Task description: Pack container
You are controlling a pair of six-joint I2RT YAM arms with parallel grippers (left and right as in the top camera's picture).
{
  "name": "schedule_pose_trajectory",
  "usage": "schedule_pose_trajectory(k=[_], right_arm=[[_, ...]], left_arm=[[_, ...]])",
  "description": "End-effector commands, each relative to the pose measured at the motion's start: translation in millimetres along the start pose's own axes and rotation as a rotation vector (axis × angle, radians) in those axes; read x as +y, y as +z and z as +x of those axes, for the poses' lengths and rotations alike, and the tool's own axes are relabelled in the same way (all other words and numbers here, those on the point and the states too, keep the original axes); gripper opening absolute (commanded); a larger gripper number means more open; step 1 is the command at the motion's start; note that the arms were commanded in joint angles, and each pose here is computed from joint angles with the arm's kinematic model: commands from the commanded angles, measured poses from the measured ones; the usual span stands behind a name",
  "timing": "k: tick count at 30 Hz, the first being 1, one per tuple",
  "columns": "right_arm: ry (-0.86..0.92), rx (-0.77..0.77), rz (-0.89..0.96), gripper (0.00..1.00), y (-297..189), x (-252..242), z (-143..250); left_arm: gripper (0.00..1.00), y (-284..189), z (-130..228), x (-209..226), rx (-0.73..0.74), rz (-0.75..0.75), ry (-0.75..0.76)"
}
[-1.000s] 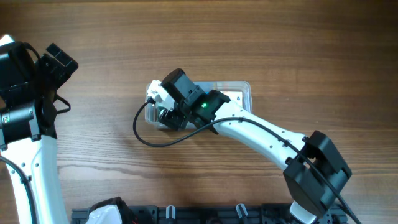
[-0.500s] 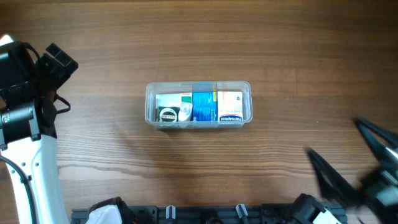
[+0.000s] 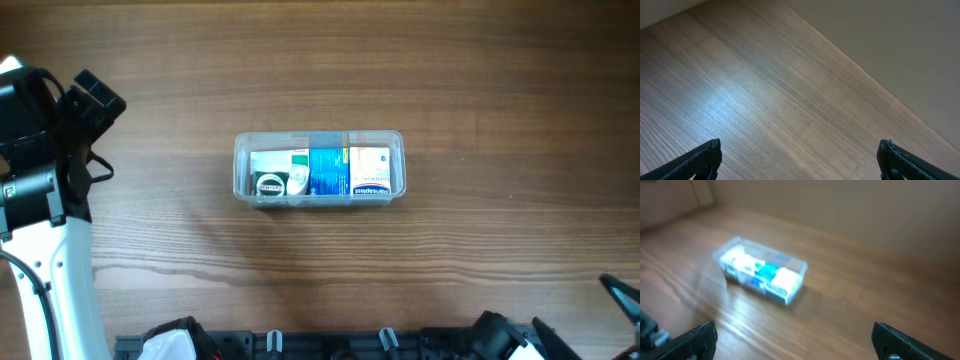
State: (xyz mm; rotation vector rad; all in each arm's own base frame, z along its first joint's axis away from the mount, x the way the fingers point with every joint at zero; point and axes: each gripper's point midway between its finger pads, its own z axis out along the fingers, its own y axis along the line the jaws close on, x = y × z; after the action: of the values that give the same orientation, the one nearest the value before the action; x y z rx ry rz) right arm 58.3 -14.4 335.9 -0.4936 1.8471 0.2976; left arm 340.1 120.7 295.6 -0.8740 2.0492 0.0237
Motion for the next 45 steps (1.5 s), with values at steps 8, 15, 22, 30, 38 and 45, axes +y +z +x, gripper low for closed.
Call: schedule_pose_trajectory(k=[8, 15, 22, 30, 38, 45], right_arm=[[0.048, -0.093, -0.029, 1.00, -3, 5, -19], [0.128, -0.483, -0.016, 1.00, 15, 16, -74], [0.101, -0.623, 0.038, 1.00, 131, 30, -58], [-0.109, -0.533, 0.190, 1.00, 191, 0, 7], [-0.056, -0.437, 0.278, 1.00, 220, -28, 62], [-0.075, -0.315, 0.289, 1.00, 230, -32, 89]], left_arm=[[1.00, 1, -1, 1, 0.000, -0.001, -0.013], [1.00, 1, -1, 1, 0.000, -0.001, -0.013], [1.00, 1, -1, 1, 0.000, -0.001, -0.013], [1.00, 1, -1, 1, 0.000, -0.001, -0.013], [1.00, 1, -1, 1, 0.000, -0.001, -0.013], [1.00, 1, -1, 1, 0.000, -0.001, -0.013]])
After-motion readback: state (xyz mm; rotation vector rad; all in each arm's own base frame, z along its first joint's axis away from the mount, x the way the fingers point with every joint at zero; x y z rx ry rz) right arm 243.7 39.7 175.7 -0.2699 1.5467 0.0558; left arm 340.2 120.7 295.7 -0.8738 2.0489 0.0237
